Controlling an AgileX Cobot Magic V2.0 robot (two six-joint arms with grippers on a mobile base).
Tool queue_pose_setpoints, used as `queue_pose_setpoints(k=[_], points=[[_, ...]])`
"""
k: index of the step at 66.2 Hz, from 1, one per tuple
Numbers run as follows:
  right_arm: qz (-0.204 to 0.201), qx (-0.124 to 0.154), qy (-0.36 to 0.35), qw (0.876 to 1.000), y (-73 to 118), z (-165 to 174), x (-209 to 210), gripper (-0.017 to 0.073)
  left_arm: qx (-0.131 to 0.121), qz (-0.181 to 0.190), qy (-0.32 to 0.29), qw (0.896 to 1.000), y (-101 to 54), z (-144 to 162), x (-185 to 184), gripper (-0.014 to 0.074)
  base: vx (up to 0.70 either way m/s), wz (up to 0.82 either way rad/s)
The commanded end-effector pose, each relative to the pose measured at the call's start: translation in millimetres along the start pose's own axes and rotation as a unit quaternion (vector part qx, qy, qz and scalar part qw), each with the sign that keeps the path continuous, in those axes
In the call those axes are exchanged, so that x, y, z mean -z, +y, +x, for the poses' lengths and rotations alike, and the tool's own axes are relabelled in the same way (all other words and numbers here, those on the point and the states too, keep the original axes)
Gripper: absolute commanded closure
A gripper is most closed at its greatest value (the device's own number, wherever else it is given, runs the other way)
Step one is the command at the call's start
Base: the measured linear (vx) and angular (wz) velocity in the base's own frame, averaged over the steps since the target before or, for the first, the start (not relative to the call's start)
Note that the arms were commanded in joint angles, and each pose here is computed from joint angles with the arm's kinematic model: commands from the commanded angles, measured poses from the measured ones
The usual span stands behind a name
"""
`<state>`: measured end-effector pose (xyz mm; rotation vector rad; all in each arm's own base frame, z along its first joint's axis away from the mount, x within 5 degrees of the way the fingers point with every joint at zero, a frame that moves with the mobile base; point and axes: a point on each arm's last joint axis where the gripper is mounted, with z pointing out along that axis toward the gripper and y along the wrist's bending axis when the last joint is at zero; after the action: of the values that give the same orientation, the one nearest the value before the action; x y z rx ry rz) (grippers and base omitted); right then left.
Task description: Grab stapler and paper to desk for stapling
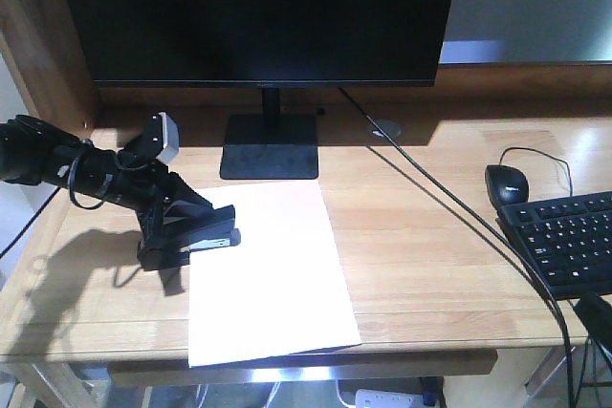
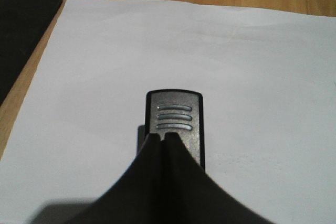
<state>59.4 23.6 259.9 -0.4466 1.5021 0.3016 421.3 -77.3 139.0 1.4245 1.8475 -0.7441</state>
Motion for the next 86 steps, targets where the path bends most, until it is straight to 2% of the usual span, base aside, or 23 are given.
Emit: queue_pose_setpoints(k=[1, 26, 45, 61, 86], points=[[-0.011, 0.008, -0.020, 1.000, 1.5, -10, 0, 0.0305, -0.019, -0.021, -0.025, 0.999, 0.9, -25, 8, 0.0600, 0.00, 0.00], [-0.009, 0.008, -0.019, 1.000, 1.2, -10, 0, 0.0305, -0.010, -0.006, -0.010, 1.000, -0.3, -14, -11, 0.0600, 0.00, 0.00], [-0.009, 0.008, -0.019, 1.000, 1.2, -10, 0, 0.0305, -0.022, -0.001, 0.011, 1.000, -1.6, -11, -14, 0.0600, 0.00, 0.00], [-0.009, 0.008, -0.019, 1.000, 1.2, -10, 0, 0.0305, -0.001, -0.010, 0.020, 1.000, -0.2, -9, -14, 0.0600, 0.00, 0.00], [-0.010, 0.008, -0.020, 1.000, 1.3, -10, 0, 0.0305, -0.009, -0.007, 0.028, 1.000, -1.8, -9, -17, 0.0600, 0.00, 0.00]])
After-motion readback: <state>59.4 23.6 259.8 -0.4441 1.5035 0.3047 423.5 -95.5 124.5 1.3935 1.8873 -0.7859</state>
